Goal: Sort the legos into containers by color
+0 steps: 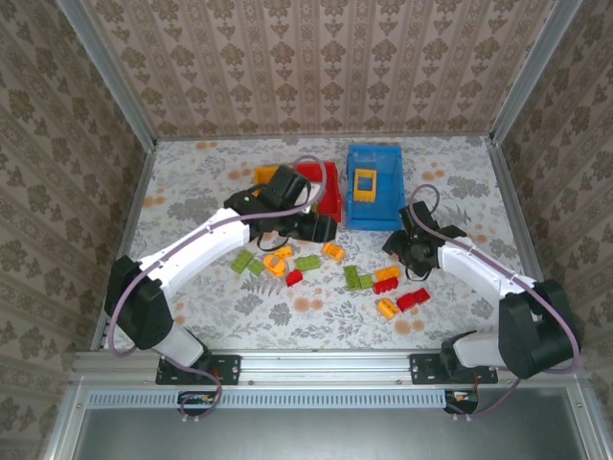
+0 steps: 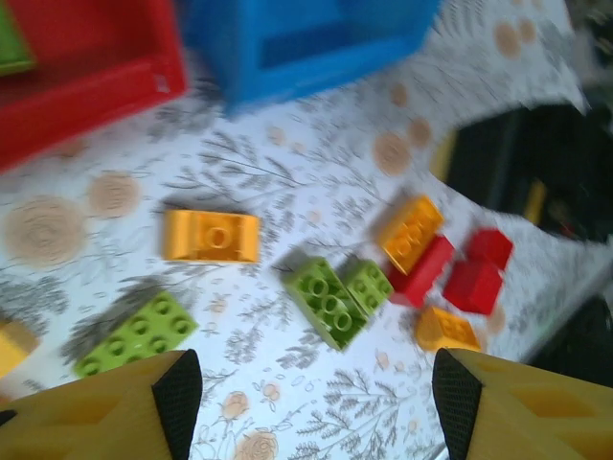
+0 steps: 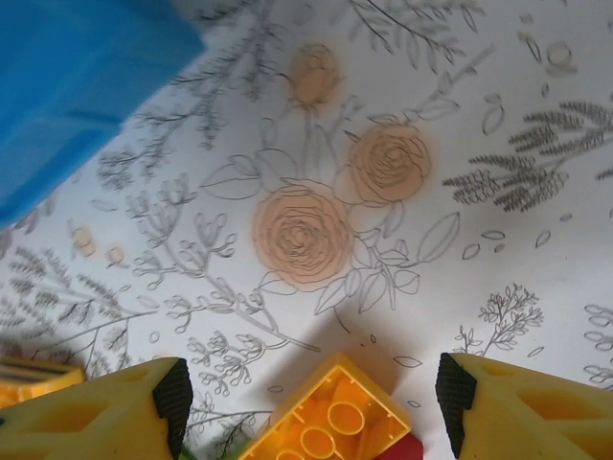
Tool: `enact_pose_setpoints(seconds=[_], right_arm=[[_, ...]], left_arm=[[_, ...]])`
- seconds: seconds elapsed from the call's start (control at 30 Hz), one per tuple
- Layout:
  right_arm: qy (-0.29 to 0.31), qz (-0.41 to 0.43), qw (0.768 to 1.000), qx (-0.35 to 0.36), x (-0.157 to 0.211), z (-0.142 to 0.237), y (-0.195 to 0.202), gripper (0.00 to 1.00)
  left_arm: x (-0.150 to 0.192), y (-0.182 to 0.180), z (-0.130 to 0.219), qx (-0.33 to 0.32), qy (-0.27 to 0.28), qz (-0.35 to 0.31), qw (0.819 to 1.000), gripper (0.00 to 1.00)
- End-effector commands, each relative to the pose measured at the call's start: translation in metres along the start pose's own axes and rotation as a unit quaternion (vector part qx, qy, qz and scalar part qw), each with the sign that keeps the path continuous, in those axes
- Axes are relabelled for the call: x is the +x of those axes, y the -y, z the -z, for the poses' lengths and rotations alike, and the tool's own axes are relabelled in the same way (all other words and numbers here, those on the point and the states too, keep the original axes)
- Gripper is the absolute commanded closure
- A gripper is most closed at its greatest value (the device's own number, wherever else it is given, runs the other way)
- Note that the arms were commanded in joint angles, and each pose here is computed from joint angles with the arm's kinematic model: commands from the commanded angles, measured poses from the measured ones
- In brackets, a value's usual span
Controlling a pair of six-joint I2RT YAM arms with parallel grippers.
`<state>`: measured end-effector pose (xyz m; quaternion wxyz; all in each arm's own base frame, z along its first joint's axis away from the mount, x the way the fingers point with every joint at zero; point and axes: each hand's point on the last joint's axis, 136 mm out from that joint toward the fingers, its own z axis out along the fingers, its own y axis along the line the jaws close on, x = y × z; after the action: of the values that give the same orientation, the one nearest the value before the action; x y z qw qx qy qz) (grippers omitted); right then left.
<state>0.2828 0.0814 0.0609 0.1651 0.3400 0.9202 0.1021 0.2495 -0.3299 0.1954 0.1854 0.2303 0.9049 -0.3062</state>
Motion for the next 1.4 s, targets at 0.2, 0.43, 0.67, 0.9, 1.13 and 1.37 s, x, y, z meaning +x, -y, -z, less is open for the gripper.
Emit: enact_pose_setpoints(seconds=[0.2, 0.43, 0.67, 0.9, 1.13, 1.37], right_arm=[[-0.052, -0.143, 0.988, 0.016, 0.022, -0.022, 0.010, 0.29], [-0.080, -0.163, 0.983, 0.037, 0.032, -0.027, 0.014, 0.32], [-0.095, -0.178, 0.979, 0.033, 0.039, -0.034, 0.010, 0.40], [-0.091, -0.182, 0.978, 0.040, 0.043, -0.037, 0.007, 0.50], [-0.022, -0.146, 0.989, 0.010, 0.012, -0.015, -0.008, 0.74], [0.087, -0.020, 0.995, -0.052, -0.042, 0.042, -0.064, 0.82]], left_arm=[[0.000, 0.037, 0.019, 0.054, 0.040, -0.101, 0.993, 0.32], [-0.002, 0.042, 0.021, 0.054, 0.046, -0.101, 0.992, 0.32], [-0.003, 0.041, 0.021, 0.051, 0.049, -0.094, 0.993, 0.32], [-0.004, 0.040, 0.022, 0.047, 0.055, -0.088, 0.993, 0.32], [-0.009, 0.039, 0.033, 0.038, 0.077, -0.079, 0.993, 0.32], [-0.021, 0.035, 0.048, 0.015, 0.114, -0.063, 0.991, 0.32]])
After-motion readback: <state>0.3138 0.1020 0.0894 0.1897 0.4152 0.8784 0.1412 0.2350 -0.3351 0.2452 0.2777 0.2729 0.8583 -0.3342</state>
